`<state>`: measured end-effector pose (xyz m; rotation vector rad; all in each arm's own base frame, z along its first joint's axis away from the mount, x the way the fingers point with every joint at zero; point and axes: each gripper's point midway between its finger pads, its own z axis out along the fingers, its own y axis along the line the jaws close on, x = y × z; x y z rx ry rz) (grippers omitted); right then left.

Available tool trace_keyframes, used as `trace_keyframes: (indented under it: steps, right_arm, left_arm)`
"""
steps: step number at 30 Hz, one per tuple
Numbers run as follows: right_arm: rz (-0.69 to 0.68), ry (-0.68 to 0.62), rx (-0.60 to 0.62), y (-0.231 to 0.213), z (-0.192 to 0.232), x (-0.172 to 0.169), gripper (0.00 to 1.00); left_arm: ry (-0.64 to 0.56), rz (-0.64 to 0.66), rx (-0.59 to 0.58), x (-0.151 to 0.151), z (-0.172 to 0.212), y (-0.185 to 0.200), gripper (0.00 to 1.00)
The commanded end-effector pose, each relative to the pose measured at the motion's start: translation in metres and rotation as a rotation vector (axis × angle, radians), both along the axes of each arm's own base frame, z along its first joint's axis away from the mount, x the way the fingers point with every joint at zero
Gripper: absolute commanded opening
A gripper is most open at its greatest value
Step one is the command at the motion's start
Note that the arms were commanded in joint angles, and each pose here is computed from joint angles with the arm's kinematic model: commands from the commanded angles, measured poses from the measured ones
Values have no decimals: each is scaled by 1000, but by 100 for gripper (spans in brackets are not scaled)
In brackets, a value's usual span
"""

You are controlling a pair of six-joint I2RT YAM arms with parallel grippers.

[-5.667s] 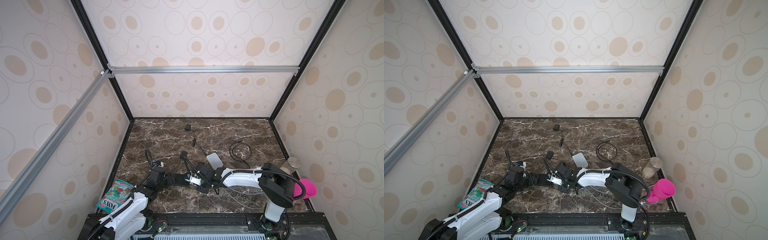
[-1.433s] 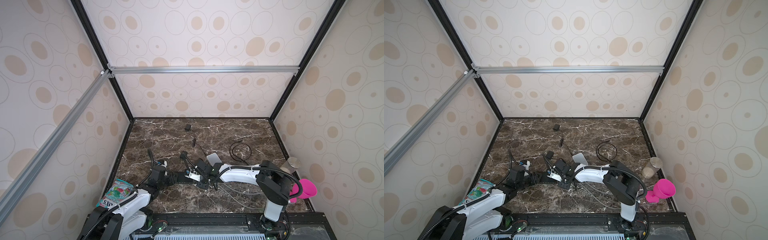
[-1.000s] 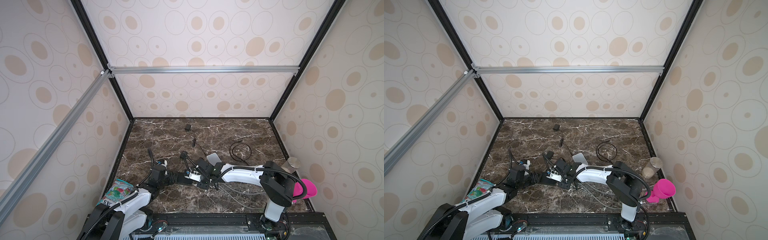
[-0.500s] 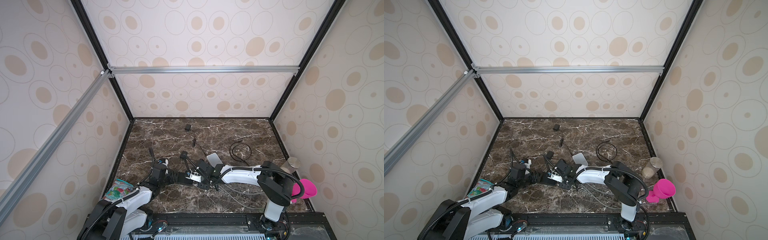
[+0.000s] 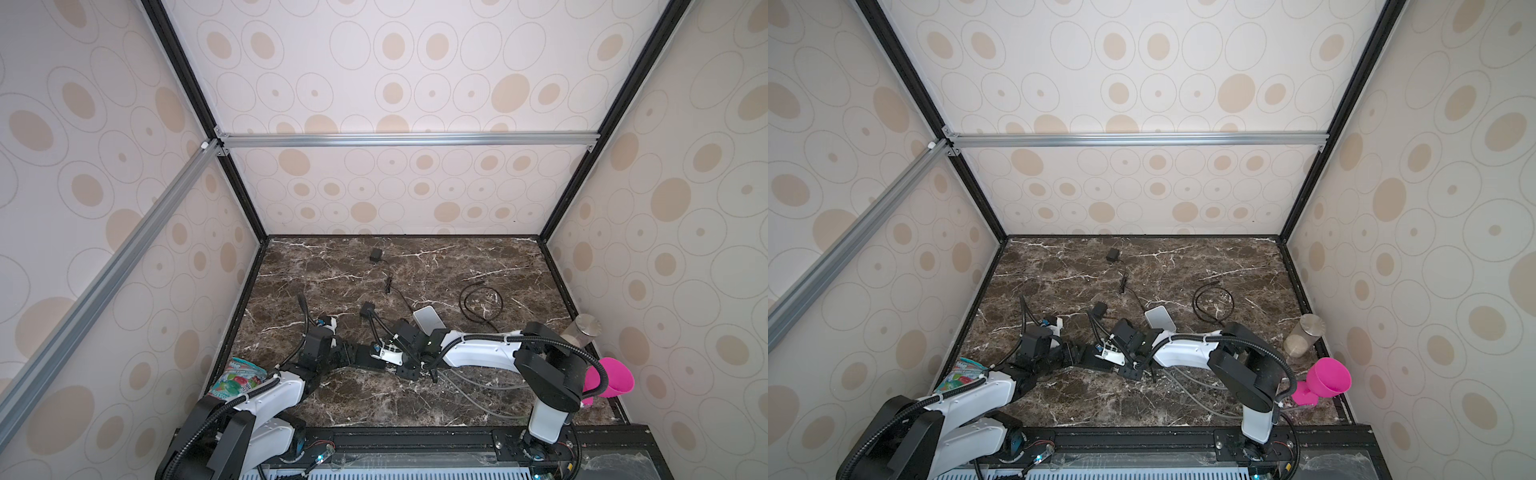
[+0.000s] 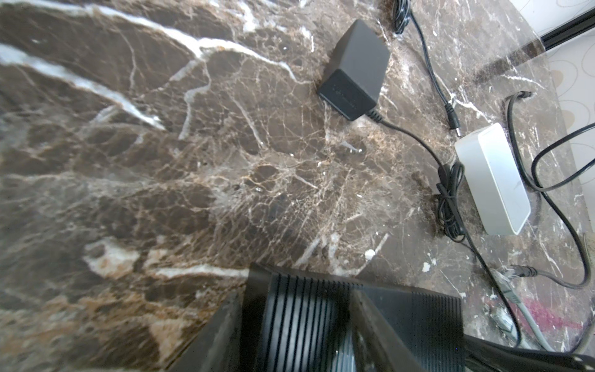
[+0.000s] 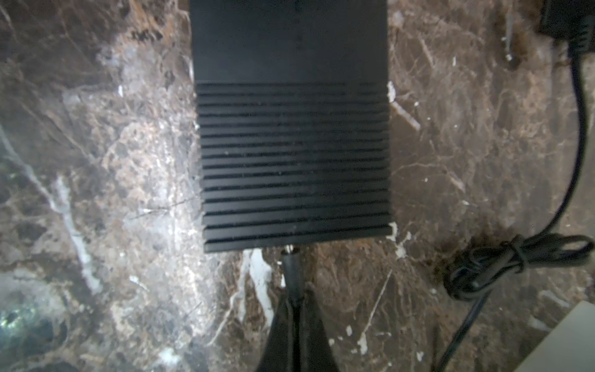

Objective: Insert the plug into the switch port

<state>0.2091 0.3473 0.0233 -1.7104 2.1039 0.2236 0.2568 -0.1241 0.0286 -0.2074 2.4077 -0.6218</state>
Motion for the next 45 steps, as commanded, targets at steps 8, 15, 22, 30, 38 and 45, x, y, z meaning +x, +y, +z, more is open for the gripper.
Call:
trace_keyframes:
  steps: [8, 15, 22, 30, 38, 45]
  right_arm:
    - [-13, 39, 206, 39, 29, -1, 0]
    - [-24, 6, 170, 43, 23, 11, 0]
    - [-32, -20, 198, 57, 40, 22, 0]
    - [-35, -22, 263, 75, 59, 29, 0]
    - [-28, -4, 372, 89, 85, 25, 0]
    - [-42, 14, 355, 94, 69, 29, 0]
  left_arm:
    - [67, -81, -43, -14, -7, -17, 53]
    - [70, -93, -49, -15, -8, -21, 53]
    - [76, -114, -63, -20, -11, -27, 53]
    - [85, -129, -75, -30, -15, -32, 52]
    - [78, -135, -74, -30, -14, -34, 52]
    - [91, -143, -80, -34, -17, -36, 52]
